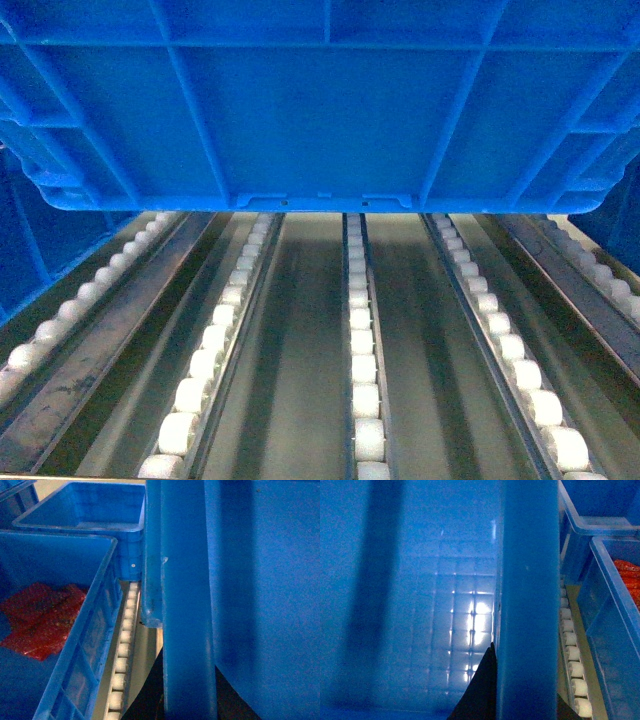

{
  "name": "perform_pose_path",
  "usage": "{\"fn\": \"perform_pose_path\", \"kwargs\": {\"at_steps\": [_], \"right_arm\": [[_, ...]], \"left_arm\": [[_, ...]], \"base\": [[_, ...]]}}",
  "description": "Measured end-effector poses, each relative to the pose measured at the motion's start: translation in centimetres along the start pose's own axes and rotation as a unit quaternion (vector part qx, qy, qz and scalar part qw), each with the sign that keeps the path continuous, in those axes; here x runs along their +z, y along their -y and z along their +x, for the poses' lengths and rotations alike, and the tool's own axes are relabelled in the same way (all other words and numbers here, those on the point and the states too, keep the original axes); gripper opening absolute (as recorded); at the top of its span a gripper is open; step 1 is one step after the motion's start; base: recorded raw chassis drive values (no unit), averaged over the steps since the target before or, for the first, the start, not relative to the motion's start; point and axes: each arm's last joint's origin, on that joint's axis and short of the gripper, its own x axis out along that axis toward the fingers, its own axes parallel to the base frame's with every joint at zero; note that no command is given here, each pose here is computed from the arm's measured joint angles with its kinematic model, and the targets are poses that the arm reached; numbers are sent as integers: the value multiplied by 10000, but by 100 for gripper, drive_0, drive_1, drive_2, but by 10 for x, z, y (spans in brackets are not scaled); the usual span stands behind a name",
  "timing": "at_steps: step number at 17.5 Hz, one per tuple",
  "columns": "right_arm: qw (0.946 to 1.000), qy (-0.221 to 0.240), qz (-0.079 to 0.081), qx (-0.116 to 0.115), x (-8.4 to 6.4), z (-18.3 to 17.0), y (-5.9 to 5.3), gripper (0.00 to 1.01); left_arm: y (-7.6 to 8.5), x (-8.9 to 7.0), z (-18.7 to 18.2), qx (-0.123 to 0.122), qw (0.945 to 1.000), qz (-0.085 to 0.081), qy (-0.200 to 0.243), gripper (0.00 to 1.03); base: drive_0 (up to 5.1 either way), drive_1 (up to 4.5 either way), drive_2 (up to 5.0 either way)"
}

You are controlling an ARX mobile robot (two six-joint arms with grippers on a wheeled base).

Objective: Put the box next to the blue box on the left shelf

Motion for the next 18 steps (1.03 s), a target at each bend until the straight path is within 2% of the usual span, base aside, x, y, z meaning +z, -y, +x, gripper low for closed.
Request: {"fn": "perform_pose_path", "kwargs": {"at_steps": [18], "right_arm": [[10000, 0, 0, 0, 0, 0, 0, 7]], "left_arm": [[0, 0, 0, 0, 10000, 0, 0, 5]], "base": [[0, 0, 0]]}}
